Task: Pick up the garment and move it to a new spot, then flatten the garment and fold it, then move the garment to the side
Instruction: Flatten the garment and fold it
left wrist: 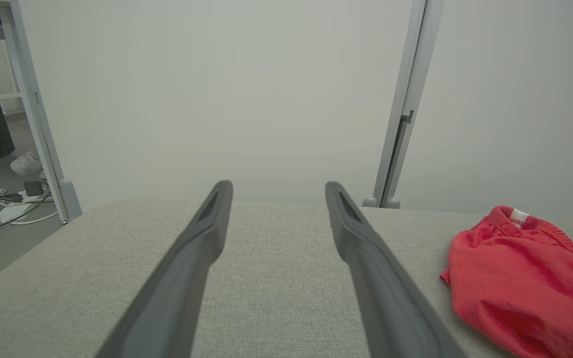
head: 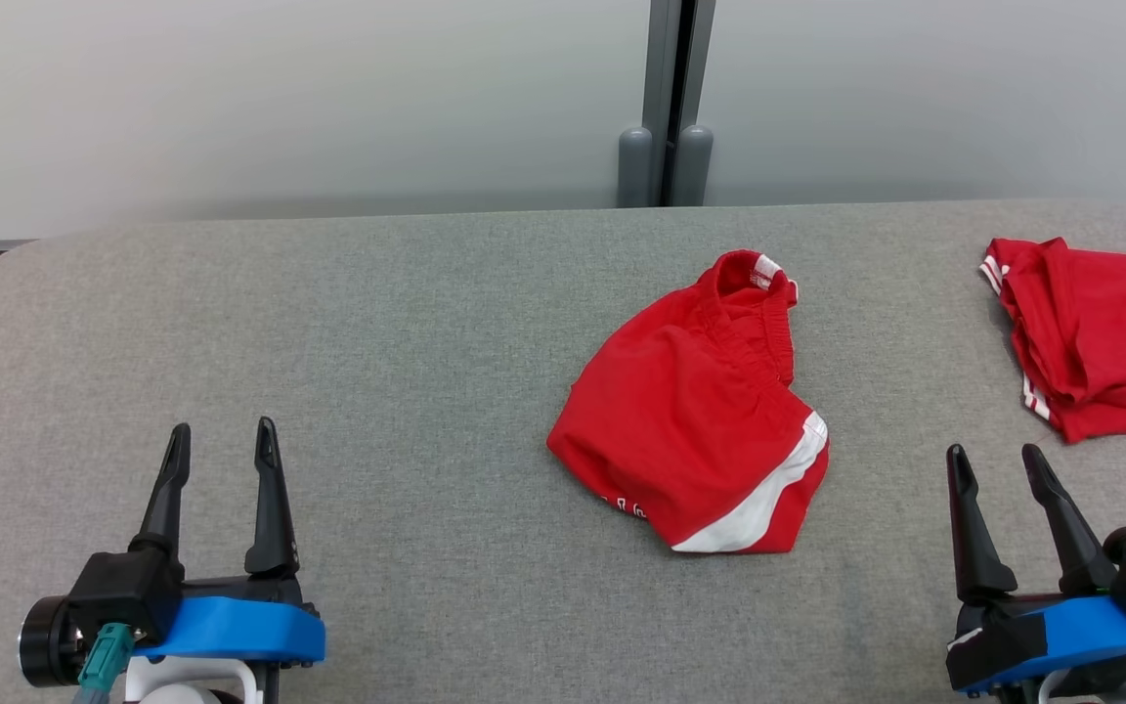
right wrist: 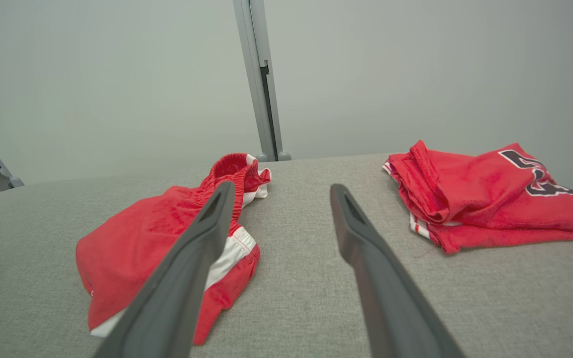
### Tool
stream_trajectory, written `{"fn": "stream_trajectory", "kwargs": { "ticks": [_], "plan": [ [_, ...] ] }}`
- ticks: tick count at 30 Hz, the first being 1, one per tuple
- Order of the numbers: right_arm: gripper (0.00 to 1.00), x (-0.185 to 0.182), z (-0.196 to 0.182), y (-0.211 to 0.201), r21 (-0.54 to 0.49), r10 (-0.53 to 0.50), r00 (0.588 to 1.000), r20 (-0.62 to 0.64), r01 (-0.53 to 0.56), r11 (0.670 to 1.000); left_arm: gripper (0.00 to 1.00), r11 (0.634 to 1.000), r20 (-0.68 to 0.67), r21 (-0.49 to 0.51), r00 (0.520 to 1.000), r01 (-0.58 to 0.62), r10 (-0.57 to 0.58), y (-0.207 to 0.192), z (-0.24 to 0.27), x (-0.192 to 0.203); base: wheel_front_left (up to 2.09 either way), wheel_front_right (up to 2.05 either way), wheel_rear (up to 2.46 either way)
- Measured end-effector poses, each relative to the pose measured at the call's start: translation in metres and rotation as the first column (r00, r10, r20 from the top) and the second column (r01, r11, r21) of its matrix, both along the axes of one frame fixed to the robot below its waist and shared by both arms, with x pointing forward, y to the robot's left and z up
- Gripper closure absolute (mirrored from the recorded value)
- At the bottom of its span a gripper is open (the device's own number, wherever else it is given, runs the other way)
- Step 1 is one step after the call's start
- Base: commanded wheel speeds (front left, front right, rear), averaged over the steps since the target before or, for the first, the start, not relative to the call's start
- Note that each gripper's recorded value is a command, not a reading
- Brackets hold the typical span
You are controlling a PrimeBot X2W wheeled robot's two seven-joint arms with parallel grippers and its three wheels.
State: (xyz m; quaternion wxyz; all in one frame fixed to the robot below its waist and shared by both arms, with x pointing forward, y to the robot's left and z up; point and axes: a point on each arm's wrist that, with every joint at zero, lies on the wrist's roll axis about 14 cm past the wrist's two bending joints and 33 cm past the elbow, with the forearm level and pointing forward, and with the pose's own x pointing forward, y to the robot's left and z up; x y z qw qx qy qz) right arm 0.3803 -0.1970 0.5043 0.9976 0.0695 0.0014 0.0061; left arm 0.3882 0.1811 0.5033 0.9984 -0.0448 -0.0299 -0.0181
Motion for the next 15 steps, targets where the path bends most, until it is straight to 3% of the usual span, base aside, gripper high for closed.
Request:
{"fn": "stream_trajectory", "kwargs": {
  "ticks": [10,15],
  "plan": [
    [0.00,0.003,-0.006,0.002,-0.008,0.007,1.000,-0.021,-0.008,1.000,0.00,1.000,-0.004,0.006,1.000,-0.003,0.003,0.000,-0.003,0.000,0.00,0.00,0.00],
    [0.00,0.025,0.011,0.018,-0.020,0.054,0.998,0.026,-0.053,0.998,0.00,1.000,-0.005,0.012,1.000,0.000,0.000,-0.001,-0.004,0.005,0.00,0.00,0.00]
  ]
}}
